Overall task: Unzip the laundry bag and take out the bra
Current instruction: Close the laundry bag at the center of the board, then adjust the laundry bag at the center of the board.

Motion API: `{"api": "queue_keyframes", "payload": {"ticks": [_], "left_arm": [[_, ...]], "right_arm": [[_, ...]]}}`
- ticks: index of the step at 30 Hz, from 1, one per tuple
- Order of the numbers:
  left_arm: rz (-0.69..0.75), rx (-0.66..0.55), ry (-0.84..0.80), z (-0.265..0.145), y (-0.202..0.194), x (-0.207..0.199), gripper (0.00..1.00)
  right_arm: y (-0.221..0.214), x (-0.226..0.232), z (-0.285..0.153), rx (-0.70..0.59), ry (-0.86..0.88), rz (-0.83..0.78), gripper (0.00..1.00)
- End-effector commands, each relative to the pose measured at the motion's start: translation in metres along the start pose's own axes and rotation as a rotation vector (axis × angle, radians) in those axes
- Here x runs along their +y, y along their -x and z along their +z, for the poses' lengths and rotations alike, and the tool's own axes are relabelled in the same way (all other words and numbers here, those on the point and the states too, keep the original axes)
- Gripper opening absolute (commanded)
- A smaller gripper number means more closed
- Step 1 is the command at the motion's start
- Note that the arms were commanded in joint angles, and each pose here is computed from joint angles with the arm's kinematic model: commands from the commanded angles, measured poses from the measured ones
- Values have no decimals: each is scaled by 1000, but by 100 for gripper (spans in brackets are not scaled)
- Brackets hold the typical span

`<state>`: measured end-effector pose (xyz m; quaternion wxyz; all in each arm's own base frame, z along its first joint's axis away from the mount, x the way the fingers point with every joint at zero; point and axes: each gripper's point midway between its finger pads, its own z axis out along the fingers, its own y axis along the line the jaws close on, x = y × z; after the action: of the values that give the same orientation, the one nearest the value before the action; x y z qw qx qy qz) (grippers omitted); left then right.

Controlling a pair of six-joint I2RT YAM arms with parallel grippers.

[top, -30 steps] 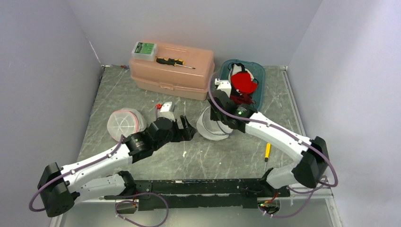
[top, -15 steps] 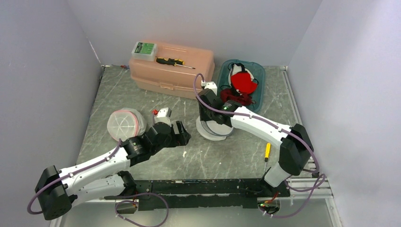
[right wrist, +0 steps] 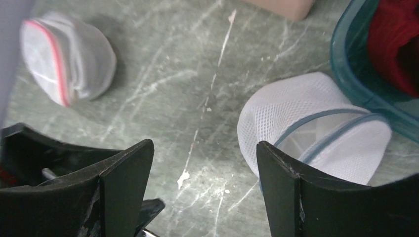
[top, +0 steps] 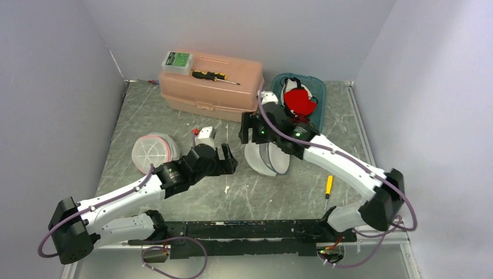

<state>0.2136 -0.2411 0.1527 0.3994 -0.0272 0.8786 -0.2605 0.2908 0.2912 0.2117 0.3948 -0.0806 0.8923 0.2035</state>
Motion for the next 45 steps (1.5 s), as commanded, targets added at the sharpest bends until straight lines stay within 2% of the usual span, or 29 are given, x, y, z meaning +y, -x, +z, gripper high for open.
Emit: {"api": "queue_keyframes", "payload": {"ticks": [1,5,7,11,17,20,28,39,45], "left_arm": [[33,-81,-36,-1,38,-24,94],[67,-74,-87,8,54,-44,94],[95,-54,-116,14,59,-55,94],[203,-36,-205,21,72,-88,94],[362,54,-96,44,70,-107,94],[384,93,-93,54,64,-119,87],[397,258,-127,85,34,-137,68],[385,320,-107,109,18,-131,57],[354,323,-110,114,19,-123,37]], "right_arm": [[42,2,-49,-144,70,33,80],[45,-23,-74,-200,34,81,80],[46,-48,-91,-269,-40,116,80],[17,-112,-98,-319,-137,245,79],[-27,-163,-91,-314,-200,377,77],[-46,-177,-83,-312,-237,422,76],[-81,-189,-74,-396,-196,555,73],[-93,-188,-66,-353,-189,539,72],[-89,-189,-68,-361,-189,525,72]]}}
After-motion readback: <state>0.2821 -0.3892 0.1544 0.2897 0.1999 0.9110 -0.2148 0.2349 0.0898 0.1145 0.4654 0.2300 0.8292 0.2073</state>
